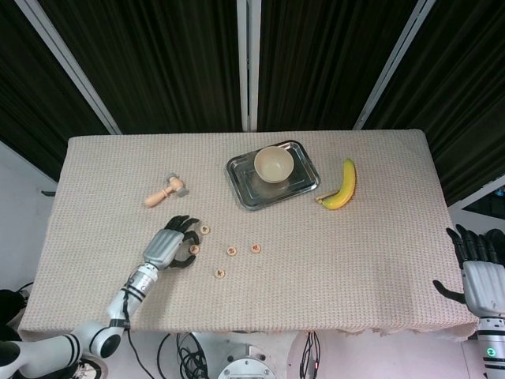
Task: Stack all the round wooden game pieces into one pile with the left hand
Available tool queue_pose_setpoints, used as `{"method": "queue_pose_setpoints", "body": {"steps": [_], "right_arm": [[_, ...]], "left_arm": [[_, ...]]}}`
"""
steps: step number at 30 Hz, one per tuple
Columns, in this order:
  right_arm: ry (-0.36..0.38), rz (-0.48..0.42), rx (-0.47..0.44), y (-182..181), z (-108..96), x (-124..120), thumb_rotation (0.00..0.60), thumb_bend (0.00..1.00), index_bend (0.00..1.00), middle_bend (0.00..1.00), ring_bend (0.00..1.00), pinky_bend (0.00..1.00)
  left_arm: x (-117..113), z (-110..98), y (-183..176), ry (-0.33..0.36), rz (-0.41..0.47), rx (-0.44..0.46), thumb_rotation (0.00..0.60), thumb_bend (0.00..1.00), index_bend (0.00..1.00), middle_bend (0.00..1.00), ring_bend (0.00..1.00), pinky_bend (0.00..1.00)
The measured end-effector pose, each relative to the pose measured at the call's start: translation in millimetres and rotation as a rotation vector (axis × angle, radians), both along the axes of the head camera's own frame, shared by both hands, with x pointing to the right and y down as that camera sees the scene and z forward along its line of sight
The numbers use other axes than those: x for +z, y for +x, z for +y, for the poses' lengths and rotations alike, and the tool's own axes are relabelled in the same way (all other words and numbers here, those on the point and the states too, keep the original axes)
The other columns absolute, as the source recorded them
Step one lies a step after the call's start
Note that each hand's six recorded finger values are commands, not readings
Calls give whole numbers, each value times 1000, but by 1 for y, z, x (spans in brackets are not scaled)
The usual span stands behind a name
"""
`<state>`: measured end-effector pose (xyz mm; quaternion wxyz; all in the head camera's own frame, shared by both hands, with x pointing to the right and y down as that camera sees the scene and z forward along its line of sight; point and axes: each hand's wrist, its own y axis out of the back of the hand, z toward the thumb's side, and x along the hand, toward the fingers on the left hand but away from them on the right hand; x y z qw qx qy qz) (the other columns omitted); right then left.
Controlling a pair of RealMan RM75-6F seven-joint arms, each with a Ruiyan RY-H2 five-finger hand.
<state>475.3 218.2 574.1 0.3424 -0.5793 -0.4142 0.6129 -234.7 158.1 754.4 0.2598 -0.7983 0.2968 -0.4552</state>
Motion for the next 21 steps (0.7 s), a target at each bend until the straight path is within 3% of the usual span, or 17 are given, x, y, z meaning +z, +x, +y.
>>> {"method": "queue_pose_setpoints", "body": {"steps": [11,21], "right_arm": [[4,0,6,3,0,-1,600,88,0,0,0,0],[4,-3,3,2,-1,-1,600,89,0,0,0,0]], "left_arm": [[4,-1,2,-2,-8,1,600,345,485,105,0,0],[-6,-12,10,27,10,8,600,347,492,107,0,0]]}}
